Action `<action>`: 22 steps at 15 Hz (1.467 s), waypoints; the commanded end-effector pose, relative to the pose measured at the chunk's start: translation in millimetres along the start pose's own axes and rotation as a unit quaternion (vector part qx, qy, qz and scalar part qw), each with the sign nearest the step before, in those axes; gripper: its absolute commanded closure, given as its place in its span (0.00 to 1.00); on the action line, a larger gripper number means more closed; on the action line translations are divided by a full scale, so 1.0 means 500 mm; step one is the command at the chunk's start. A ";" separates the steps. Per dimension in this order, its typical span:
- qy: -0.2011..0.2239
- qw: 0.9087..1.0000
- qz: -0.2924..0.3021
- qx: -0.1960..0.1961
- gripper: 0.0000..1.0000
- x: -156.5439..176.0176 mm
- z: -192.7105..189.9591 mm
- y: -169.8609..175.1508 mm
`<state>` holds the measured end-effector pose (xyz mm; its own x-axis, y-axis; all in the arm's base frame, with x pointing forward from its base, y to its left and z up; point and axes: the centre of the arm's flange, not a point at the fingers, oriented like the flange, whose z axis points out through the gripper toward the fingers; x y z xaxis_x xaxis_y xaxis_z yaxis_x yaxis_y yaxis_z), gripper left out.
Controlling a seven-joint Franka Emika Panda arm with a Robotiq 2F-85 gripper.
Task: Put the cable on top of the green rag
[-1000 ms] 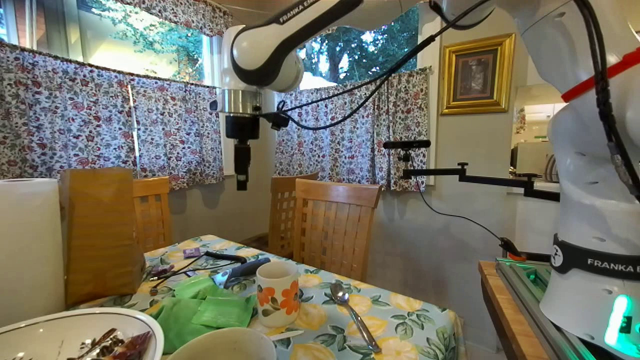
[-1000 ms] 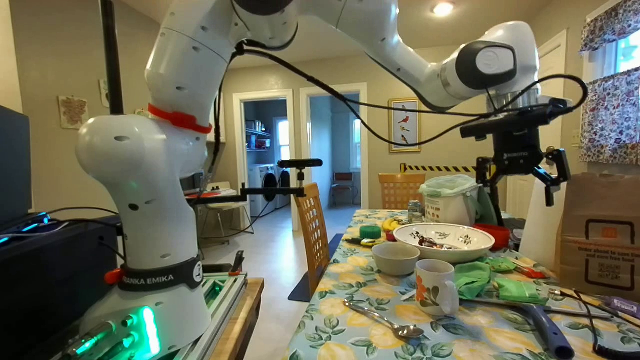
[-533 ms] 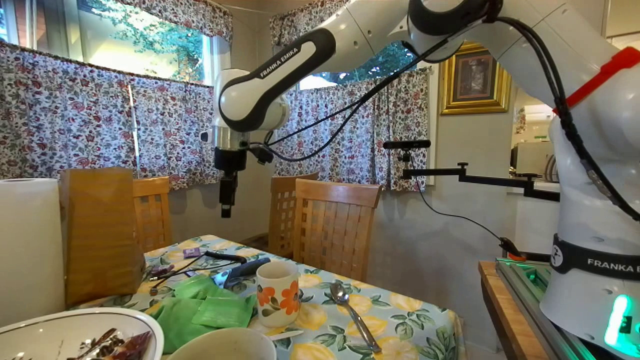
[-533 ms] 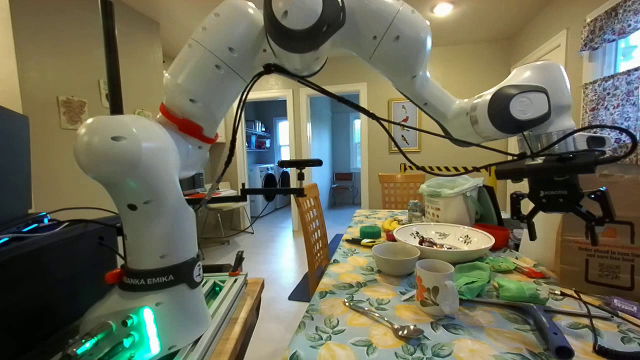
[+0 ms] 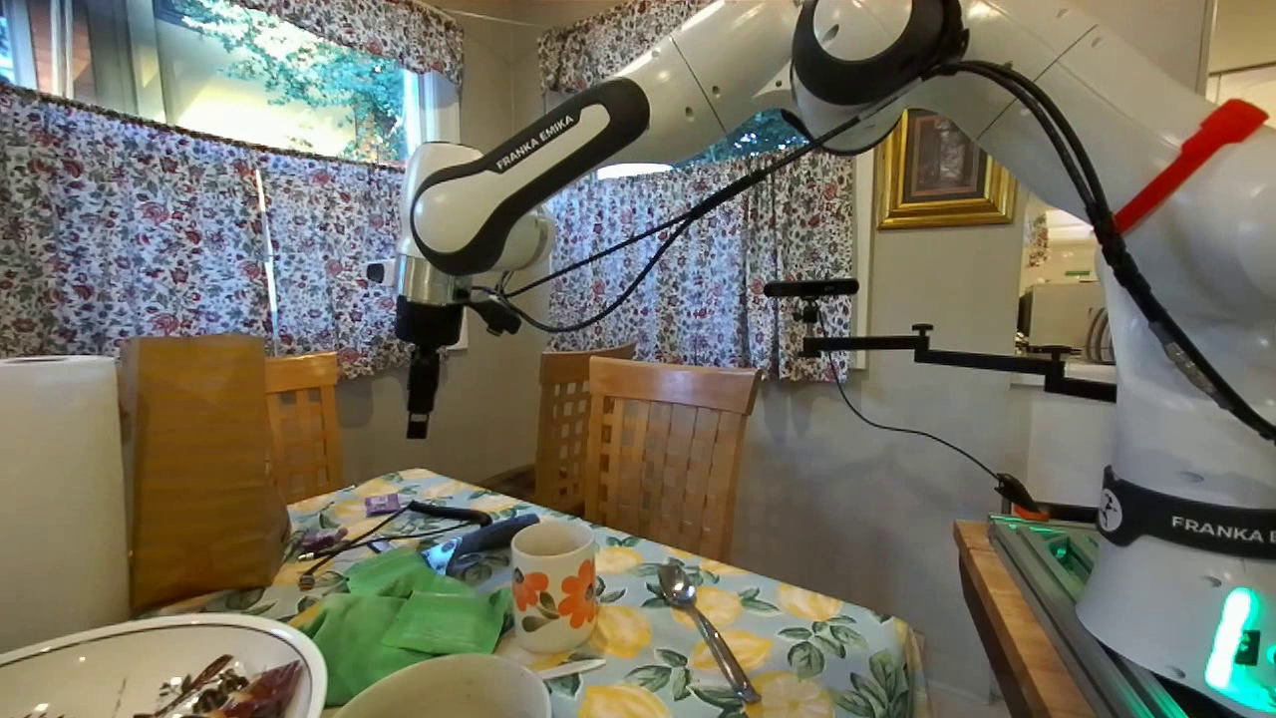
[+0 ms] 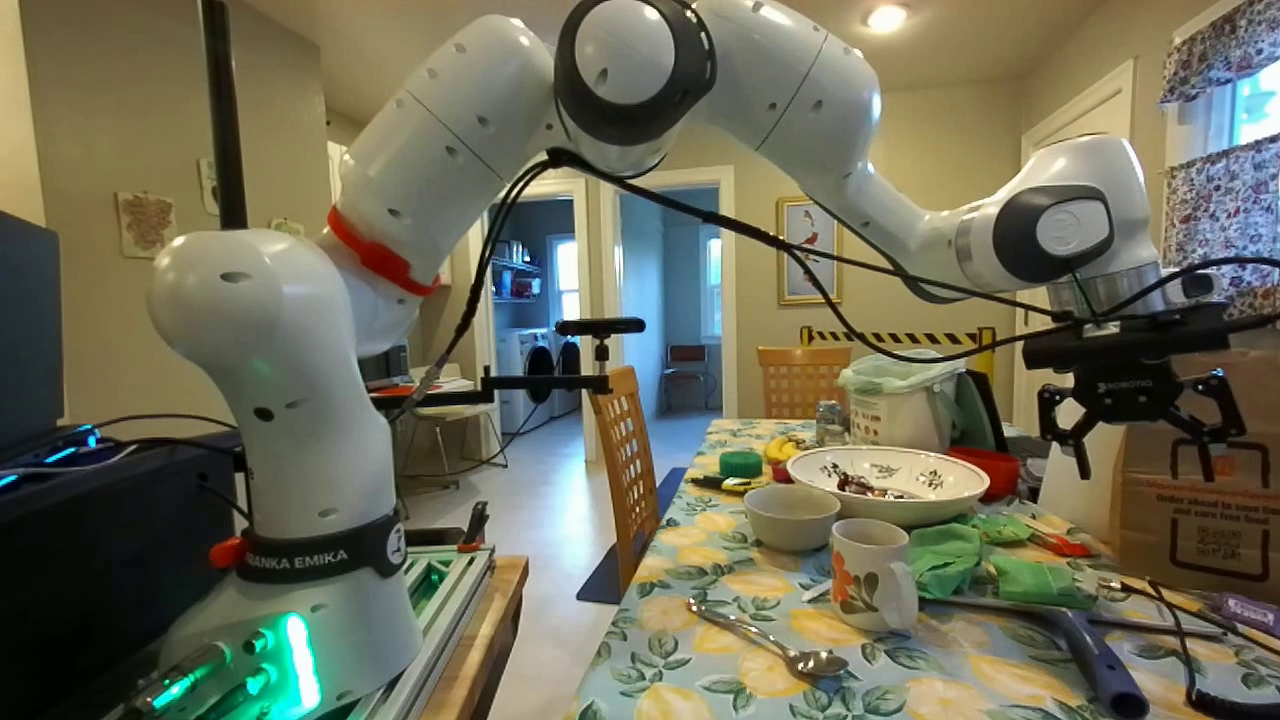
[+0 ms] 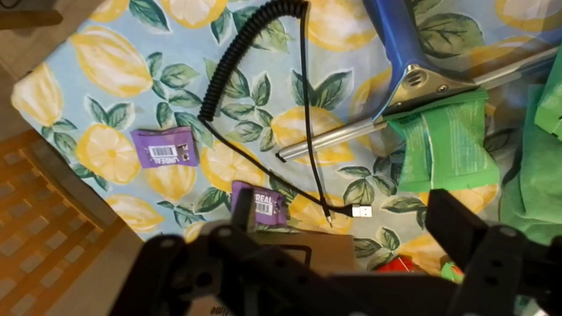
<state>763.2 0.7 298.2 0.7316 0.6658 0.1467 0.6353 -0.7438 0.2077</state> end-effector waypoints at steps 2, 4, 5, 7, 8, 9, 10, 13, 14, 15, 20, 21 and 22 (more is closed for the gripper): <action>0.014 0.999 0.024 0.019 0.00 0.003 0.014 -0.002; 0.018 0.998 0.044 0.045 0.00 0.016 0.048 -0.002; 0.021 0.997 0.055 0.053 0.00 0.022 0.061 0.000; 0.024 0.996 0.072 0.054 0.00 0.032 0.085 0.005; 0.023 0.995 0.079 0.052 0.00 0.034 0.096 0.009; 0.024 0.995 0.084 0.050 0.00 0.037 0.105 0.014; 0.024 0.995 0.086 0.047 0.00 0.041 0.114 0.019; 0.029 0.995 0.091 0.036 0.00 0.053 0.141 0.031; 0.027 0.995 0.089 0.032 0.00 0.056 0.153 0.033; 0.024 0.996 0.085 0.029 0.00 0.058 0.161 0.034; 0.014 0.998 0.066 0.013 0.00 0.062 0.210 0.033; 0.014 0.998 0.064 0.011 0.00 0.062 0.216 0.034; 0.014 0.998 0.062 0.008 0.00 0.063 0.221 0.035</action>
<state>796.2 3.8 208.3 0.8179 0.5430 0.1900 0.5286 -0.8397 0.1244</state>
